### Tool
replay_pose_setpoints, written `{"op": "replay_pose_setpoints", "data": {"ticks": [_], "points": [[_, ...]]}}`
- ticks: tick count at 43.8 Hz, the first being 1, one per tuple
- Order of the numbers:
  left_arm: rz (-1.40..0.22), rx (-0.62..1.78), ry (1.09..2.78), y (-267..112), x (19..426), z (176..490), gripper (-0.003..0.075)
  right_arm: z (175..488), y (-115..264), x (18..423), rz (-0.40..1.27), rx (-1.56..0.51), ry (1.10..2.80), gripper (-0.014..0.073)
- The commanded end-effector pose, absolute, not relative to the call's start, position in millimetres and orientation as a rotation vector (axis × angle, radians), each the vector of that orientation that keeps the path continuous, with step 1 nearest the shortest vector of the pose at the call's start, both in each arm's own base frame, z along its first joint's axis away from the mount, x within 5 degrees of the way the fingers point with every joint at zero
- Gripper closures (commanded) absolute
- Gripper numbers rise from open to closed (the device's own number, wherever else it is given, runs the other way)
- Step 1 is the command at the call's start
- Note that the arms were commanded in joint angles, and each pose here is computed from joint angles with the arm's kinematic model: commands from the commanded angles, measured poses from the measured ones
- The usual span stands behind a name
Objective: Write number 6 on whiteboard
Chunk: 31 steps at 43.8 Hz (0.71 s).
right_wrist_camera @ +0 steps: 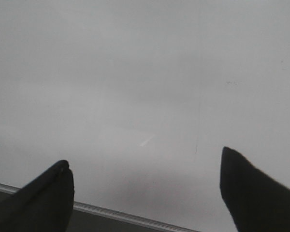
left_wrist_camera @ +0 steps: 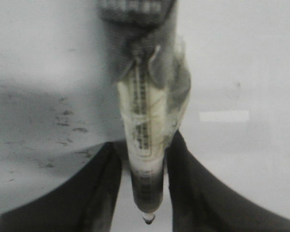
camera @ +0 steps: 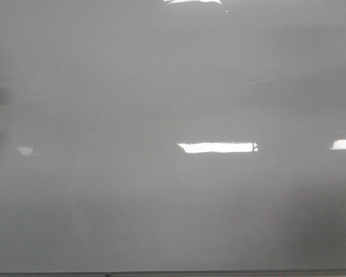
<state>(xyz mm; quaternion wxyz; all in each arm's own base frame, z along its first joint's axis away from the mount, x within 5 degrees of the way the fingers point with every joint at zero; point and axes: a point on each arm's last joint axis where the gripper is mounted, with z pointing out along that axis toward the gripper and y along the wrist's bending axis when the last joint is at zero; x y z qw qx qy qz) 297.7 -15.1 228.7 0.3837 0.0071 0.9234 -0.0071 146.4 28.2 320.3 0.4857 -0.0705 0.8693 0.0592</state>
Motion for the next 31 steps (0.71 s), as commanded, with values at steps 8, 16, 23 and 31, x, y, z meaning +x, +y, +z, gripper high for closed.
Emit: {"op": "replay_pose_setpoints", "data": {"ticks": [8,16,23,31], "points": [[-0.031,0.008,2.237,-15.0,299.2,254.8,0.0728,336.7,28.7,150.0,0.146,-0.170,2.012,-0.0039],[0.009,0.036,2.322,-12.9,284.3,273.1,0.0741,344.6,28.5,147.9,0.147,-0.173,2.029,-0.0039],[0.091,0.218,2.486,-16.4,266.2,297.4,0.0741,359.6,29.2,149.2,0.145,-0.184,2.100,-0.0039],[0.011,0.645,2.619,-45.9,245.2,315.6,0.0741,369.1,31.7,161.2,0.134,-0.208,2.209,-0.0039]]}}
